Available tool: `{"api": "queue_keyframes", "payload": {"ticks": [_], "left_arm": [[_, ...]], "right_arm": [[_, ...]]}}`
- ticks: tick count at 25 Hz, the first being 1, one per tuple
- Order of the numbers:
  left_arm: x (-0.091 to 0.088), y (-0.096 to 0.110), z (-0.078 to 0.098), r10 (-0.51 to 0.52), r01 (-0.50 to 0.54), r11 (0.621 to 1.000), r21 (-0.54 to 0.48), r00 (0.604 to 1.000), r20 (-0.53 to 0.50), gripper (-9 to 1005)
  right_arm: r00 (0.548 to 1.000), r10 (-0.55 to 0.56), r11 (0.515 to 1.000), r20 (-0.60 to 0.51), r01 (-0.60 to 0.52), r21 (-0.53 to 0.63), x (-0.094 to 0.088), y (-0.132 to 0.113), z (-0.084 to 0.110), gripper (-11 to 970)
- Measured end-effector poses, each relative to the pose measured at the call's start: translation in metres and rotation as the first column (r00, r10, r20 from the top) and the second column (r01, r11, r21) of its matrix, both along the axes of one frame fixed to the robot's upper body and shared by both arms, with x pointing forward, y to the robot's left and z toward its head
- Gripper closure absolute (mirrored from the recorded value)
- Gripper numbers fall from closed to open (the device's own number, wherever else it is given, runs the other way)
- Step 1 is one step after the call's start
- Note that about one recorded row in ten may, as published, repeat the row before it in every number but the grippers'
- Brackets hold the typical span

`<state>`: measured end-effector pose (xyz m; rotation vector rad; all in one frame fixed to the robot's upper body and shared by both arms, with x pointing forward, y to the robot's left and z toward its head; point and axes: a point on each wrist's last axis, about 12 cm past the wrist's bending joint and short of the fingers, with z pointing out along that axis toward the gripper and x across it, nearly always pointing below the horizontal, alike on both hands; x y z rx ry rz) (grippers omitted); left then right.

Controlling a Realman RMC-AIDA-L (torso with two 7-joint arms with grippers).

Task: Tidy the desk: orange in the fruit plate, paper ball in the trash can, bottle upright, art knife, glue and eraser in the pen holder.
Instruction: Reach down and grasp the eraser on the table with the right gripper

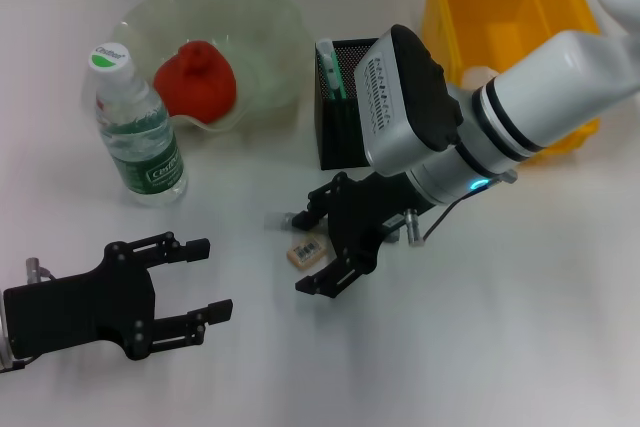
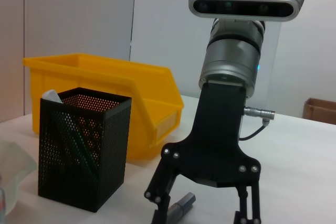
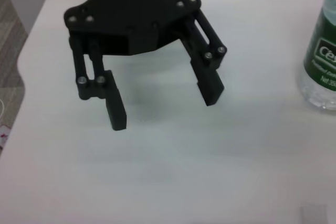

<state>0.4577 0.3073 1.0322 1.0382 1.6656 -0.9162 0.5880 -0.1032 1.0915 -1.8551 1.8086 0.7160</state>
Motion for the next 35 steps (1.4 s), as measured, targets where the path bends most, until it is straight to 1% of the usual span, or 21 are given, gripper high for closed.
{"api": "queue_keyframes", "payload": {"ticks": [5,11,19,30,35], "left_arm": [[-0.0003,0.0002,0.0,0.005,-0.005,1.0,-0.003,1.0,0.0,253],[0.0003,-0.0012,0.0004,0.006,-0.006,1.0,-0.008,1.0,0.002,253],[-0.0008,0.0,0.0004,0.007,-0.007,1.0,-0.011,1.0,-0.002,254],[-0.0023,0.0003,0.0002,0.012,-0.012,1.0,-0.018,1.0,-0.005,253],[-0.0024,0.0,0.0006,0.012,-0.012,1.0,-0.022,1.0,-0.004,253]], "right_arm": [[1.0,0.007,1.0,-0.004,-0.007,-0.002,-0.0023,0.0018,-0.0021,140],[1.0,0.019,1.0,0.002,-0.019,-0.017,-0.0042,0.0031,-0.0048,193],[1.0,0.004,1.0,0.001,-0.004,-0.016,-0.0037,0.0023,-0.0058,263],[1.0,0.003,1.0,0.003,-0.003,-0.02,-0.0036,0.0019,-0.0064,492],[1.0,-0.006,1.0,0.011,0.006,-0.022,-0.0026,0.0013,-0.0071,494]]}}
